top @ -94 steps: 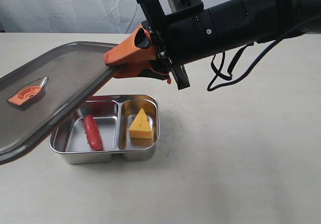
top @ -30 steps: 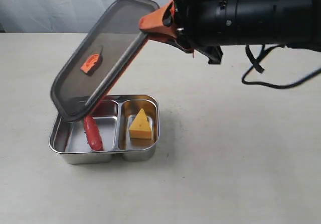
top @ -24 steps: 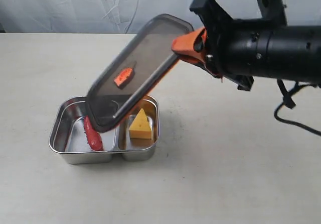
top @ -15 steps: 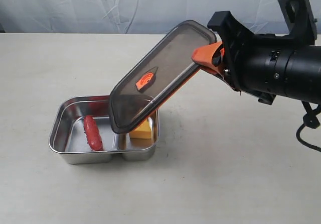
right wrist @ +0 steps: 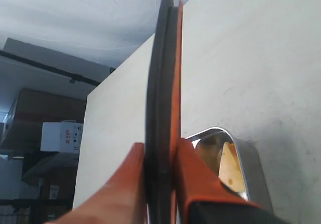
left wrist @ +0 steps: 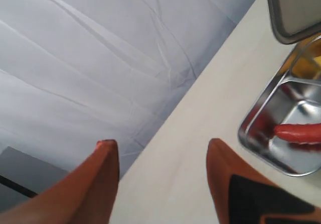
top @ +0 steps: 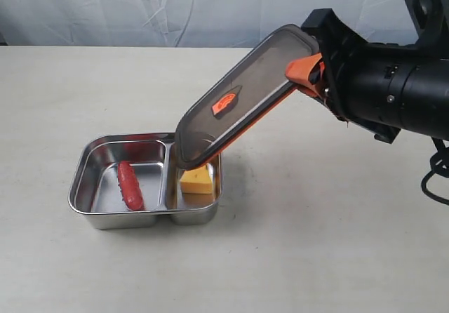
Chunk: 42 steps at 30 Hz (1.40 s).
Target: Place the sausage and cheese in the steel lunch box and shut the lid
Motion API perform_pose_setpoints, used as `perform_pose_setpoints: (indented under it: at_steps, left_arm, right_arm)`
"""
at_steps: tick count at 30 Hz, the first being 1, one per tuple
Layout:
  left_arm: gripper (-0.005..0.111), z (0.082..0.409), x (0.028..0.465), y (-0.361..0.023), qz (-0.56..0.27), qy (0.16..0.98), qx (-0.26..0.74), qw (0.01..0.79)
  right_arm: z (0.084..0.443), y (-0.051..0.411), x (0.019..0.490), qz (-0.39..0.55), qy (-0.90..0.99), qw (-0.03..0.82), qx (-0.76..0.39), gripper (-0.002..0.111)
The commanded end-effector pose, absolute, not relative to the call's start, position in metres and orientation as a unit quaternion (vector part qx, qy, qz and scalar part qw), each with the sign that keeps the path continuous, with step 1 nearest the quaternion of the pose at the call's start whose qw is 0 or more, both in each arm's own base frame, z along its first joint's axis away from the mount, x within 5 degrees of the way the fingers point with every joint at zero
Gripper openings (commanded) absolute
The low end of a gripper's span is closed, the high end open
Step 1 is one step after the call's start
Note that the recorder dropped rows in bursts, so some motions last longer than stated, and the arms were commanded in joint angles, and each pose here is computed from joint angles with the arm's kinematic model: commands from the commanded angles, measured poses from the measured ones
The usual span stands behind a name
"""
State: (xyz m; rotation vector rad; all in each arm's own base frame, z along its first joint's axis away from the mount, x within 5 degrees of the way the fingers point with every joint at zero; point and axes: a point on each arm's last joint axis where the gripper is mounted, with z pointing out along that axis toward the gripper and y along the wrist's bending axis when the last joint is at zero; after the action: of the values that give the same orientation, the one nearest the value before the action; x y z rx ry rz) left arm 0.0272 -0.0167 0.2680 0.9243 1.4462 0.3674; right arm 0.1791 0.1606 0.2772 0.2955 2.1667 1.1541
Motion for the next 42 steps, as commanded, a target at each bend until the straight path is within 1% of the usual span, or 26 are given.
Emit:
perform_pose_setpoints:
  at_steps: [1,12,17,20,22,24,25,31,33,35,37,39,42]
  left_arm:
    - [0.051,0.265,0.023,-0.022,0.093,0.657,0.392,0.637]
    - [0.051,0.265,0.023,-0.022,0.090,0.658,0.392,0.637]
    - [0.051,0.265,0.023,-0.022,0.090,0.658,0.392,0.637]
    - [0.051,0.265,0.023,-0.022,0.090,0.658,0.392,0.637]
    - [0.051,0.265,0.023,-0.022,0.090,0.658,0.392,0.637]
    - [0.051,0.265,0.023,-0.022,0.090,0.658,0.392,0.637]
    - [0.051,0.265,0.023,-0.022,0.090,0.658,0.392,0.637]
    - [0.051,0.265,0.023,-0.022,0.090,0.658,0.392,0.637]
    - [0.051,0.265,0.023,-0.022,0.090,0.658,0.392,0.637]
    - [0.051,0.265,0.023,-0.022,0.090,0.658,0.392,0.637]
    - [0.051,0.265,0.023,-0.022,0.090,0.658,0.392,0.637]
    - [0.051,0.265,0.023,-0.022,0.090,0.658,0.392,0.637]
    - [0.051,0.265,0.023,-0.022,0.090,0.658,0.392,0.637]
  right_arm:
    - [0.282,0.165,0.175,0.459,0.824,0.323,0.076,-0.001]
    - [0.285,0.170,0.169,0.482,0.819,0.309,0.036,-0.001]
    - [0.294,0.172,0.159,0.508,0.805,0.307,-0.013,-0.001]
    - [0.295,0.167,0.153,0.455,0.814,0.349,-0.090,-0.001]
    - [0.294,0.168,0.151,0.438,0.816,0.361,-0.107,-0.001]
    - [0.294,0.168,0.152,0.440,0.820,0.361,-0.067,-0.001]
    - [0.294,0.166,0.155,0.425,0.820,0.381,-0.036,-0.001]
    - [0.300,0.175,0.147,0.403,0.802,0.440,-0.017,-0.001]
    - [0.305,0.179,0.144,0.419,0.786,0.454,-0.020,-0.001]
    - [0.312,0.184,0.141,0.454,0.758,0.467,-0.032,-0.001]
    - [0.327,0.189,0.137,0.509,0.700,0.496,-0.066,-0.001]
    - [0.331,0.191,0.135,0.539,0.683,0.490,-0.057,-0.001]
    - [0.323,0.187,0.135,0.567,0.675,0.471,-0.009,-0.001]
